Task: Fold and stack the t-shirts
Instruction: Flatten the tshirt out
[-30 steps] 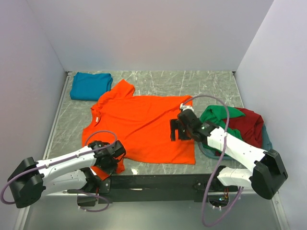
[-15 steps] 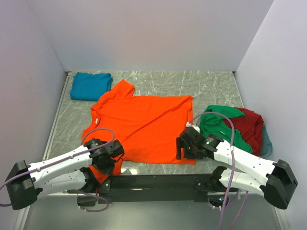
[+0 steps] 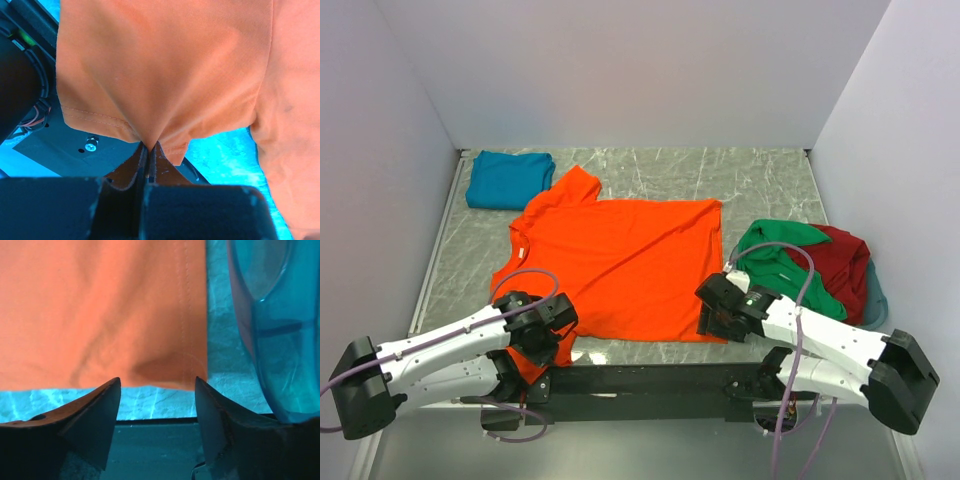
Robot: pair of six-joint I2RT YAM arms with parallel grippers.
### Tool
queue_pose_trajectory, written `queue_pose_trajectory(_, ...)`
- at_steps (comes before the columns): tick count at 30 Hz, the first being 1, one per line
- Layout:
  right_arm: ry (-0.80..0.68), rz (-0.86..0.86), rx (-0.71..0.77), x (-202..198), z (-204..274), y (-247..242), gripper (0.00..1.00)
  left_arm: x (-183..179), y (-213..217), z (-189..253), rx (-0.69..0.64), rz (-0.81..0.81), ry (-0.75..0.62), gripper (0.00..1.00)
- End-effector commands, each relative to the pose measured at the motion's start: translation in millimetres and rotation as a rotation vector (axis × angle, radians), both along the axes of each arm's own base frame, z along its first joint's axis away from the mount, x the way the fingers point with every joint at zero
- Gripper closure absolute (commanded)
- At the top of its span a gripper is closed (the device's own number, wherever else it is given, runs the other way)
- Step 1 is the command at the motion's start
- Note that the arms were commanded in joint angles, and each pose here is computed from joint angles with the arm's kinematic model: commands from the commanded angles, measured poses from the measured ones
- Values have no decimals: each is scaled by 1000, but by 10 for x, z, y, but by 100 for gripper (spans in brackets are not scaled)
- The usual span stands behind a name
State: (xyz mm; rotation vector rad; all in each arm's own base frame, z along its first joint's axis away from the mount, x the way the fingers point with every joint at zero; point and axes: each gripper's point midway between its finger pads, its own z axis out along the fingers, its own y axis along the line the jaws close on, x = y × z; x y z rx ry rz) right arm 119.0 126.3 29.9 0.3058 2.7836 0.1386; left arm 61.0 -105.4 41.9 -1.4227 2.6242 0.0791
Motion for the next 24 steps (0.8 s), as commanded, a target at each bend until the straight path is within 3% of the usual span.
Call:
queue_pose_trajectory(1, -8, -72, -107, 41, -125, -227, 34, -43, 50, -4, 9, 19, 8, 99)
queue_pose_trajectory(14, 98, -51, -94, -203, -282, -244, 37, -147, 75, 12, 15, -6, 60, 99)
queue_pose_trajectory(24, -64, 43, -67, 122, 146, -114, 38, -42, 82, 98, 37, -15, 12, 99)
